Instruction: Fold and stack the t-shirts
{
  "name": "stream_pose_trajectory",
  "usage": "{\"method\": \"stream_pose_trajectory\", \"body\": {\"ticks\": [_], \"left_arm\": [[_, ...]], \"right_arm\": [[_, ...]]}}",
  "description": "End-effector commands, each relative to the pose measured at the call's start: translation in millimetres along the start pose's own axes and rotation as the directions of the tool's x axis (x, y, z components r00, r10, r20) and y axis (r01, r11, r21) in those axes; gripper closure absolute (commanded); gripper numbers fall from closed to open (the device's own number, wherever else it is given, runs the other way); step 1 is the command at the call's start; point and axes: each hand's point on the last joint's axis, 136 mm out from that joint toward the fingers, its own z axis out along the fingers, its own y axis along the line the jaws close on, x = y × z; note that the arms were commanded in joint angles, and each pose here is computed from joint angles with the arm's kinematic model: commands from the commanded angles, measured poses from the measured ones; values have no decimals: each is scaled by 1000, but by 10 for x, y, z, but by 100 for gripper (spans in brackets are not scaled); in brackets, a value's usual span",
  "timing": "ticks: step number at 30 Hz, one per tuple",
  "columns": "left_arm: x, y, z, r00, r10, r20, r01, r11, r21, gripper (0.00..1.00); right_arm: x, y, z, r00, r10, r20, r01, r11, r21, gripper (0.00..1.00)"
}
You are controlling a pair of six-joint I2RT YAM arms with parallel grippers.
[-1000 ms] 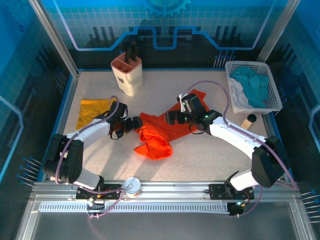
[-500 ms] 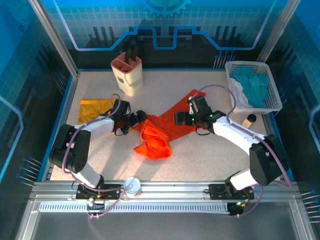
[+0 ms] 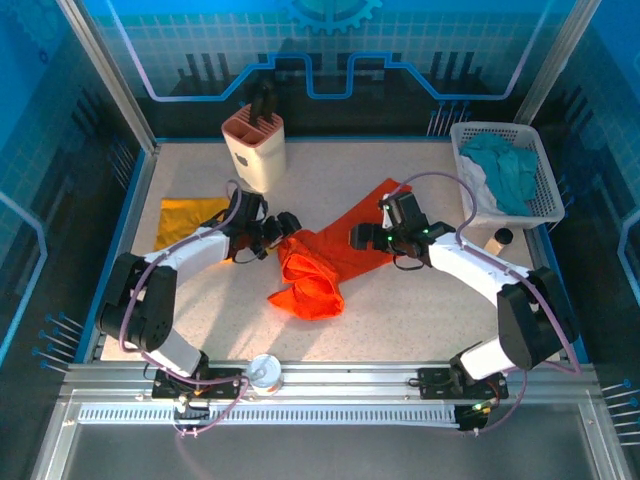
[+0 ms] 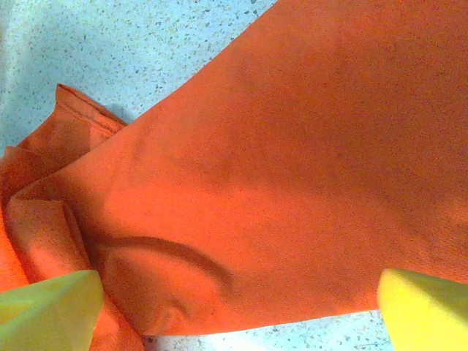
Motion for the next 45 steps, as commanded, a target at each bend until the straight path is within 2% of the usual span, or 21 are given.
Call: {"method": "stream_pose_trajectory", "body": {"ticks": [1, 4, 7, 15, 25, 29, 30, 35, 38, 40, 43, 45], "left_arm": [[72, 152, -108, 999, 34, -22, -36, 991, -127, 16], [23, 319, -298, 994, 113, 16, -105, 963, -248, 18], [0, 324, -410, 988, 152, 17, -141, 949, -281, 23], [146, 88, -252, 998, 53, -40, -57, 991, -118, 24], [53, -13, 160, 997, -37, -70, 33, 998, -48, 25], [50, 20, 278, 995, -55, -82, 51, 998, -48, 29], [46, 25, 300, 995, -55, -84, 51, 998, -48, 31], [27, 39, 380, 995, -50, -89, 45, 998, -51, 58], [-22, 11, 355, 997, -21, -72, 17, 999, -49, 85], [-64, -42, 309, 998, 13, -54, -16, 999, -43, 97], [-134, -160, 193, 994, 101, -34, -102, 994, -37, 100], [-174, -264, 98, 984, 175, -25, -175, 984, -25, 100]], "right_arm": [[-27, -21, -37, 999, 35, 10, -34, 999, -19, 3], [-30, -49, -59, 999, 39, 15, -39, 999, -18, 3], [-49, -43, -50, 999, 42, 19, -42, 999, -26, 3], [-66, -29, -21, 999, 45, 7, -45, 999, -30, 4], [-34, -71, -64, 999, 48, 14, -47, 999, -21, 4], [-17, -93, -71, 998, 56, 17, -56, 998, -19, 4], [-15, -88, -69, 998, 57, 16, -56, 998, -21, 4], [-10, -107, -66, 998, 61, 14, -60, 998, -17, 4], [-14, -109, -58, 998, 58, 13, -57, 998, -18, 8], [-15, -132, -43, 998, 60, 14, -60, 998, -9, 14], [-17, -197, 5, 997, 79, 15, -79, 997, 8, 26], [-14, -261, 53, 995, 97, 9, -97, 995, 22, 28]]}}
